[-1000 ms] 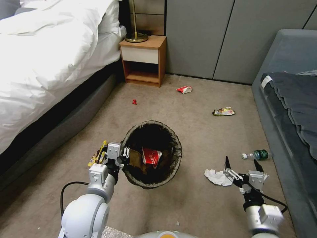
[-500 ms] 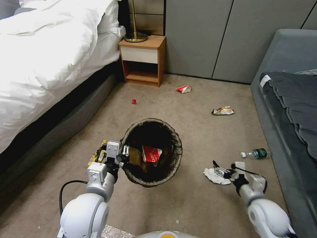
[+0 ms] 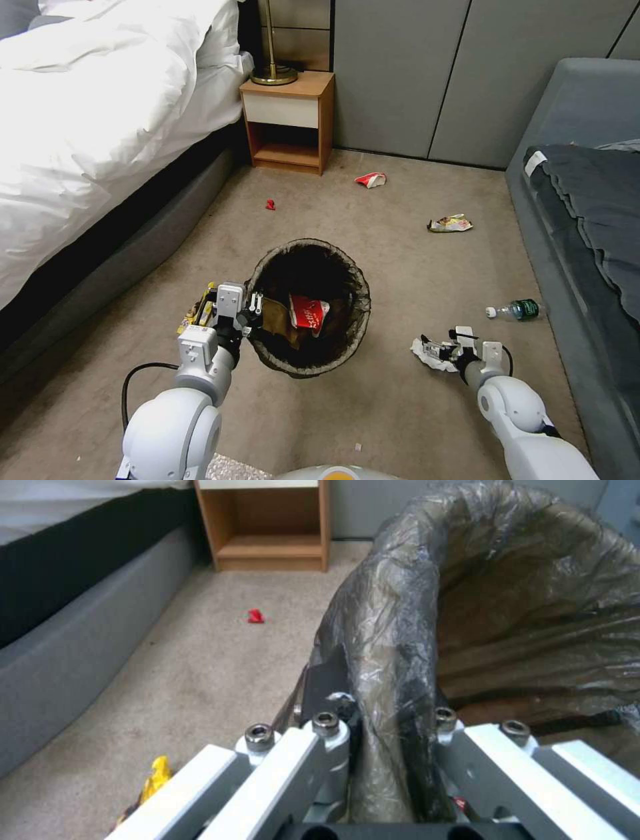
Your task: Pick up the trash bin, then pick up the garbage from the floor and place it into the trash bin.
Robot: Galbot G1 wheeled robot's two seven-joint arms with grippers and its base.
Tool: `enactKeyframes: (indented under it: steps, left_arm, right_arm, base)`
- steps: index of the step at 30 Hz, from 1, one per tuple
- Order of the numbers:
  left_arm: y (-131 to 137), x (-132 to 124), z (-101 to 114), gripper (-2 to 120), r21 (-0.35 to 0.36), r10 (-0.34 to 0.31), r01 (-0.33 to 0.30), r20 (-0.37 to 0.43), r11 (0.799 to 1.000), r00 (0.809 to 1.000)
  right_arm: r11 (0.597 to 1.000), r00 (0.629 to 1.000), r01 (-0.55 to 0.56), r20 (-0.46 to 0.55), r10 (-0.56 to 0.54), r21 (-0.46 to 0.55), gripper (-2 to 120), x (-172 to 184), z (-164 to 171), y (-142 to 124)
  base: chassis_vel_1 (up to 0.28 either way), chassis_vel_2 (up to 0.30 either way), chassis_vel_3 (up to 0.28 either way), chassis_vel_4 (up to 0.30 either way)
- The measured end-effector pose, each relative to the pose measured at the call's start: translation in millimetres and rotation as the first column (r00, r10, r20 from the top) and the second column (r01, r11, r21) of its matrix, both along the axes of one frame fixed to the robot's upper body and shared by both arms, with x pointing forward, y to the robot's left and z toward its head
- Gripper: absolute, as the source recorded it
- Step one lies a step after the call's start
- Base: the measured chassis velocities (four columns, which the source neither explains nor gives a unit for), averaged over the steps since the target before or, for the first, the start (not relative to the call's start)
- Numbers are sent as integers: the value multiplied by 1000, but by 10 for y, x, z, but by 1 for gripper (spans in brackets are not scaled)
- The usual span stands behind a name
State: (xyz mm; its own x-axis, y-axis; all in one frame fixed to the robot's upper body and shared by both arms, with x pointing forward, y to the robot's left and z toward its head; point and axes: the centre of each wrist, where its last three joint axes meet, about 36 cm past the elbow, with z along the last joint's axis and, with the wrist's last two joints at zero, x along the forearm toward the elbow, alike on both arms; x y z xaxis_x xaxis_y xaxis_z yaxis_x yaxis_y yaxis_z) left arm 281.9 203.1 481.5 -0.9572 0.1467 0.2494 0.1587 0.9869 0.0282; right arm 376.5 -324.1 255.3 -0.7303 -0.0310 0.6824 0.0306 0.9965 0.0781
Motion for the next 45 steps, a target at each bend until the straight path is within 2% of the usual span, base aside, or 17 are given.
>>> enactKeyframes:
  steps: [10,19,29,45]
  left_arm:
    - [-13,9,-16,5,-2,-7,7,-4,1000,1000]
    - [-1,9,-18,5,-3,-10,10,-1,1000,1000]
    - [7,23,-46,5,-6,-14,14,-4,1000,1000]
    - [0,20,-53,5,-5,-20,20,-2,1000,1000]
  right_arm:
    - [1000,999,22,-31,-22,1,100,83,-199,118]
    - [998,997,57,-53,-57,-5,100,185,-339,109]
    - [995,992,100,-75,-102,-31,100,122,-514,45]
    - [993,988,111,-102,-115,-48,98,-10,-742,21]
  base:
    - [0,0,0,0]
    - [0,0,0,0]
    - [0,0,0,0]
    - [0,0,0,0]
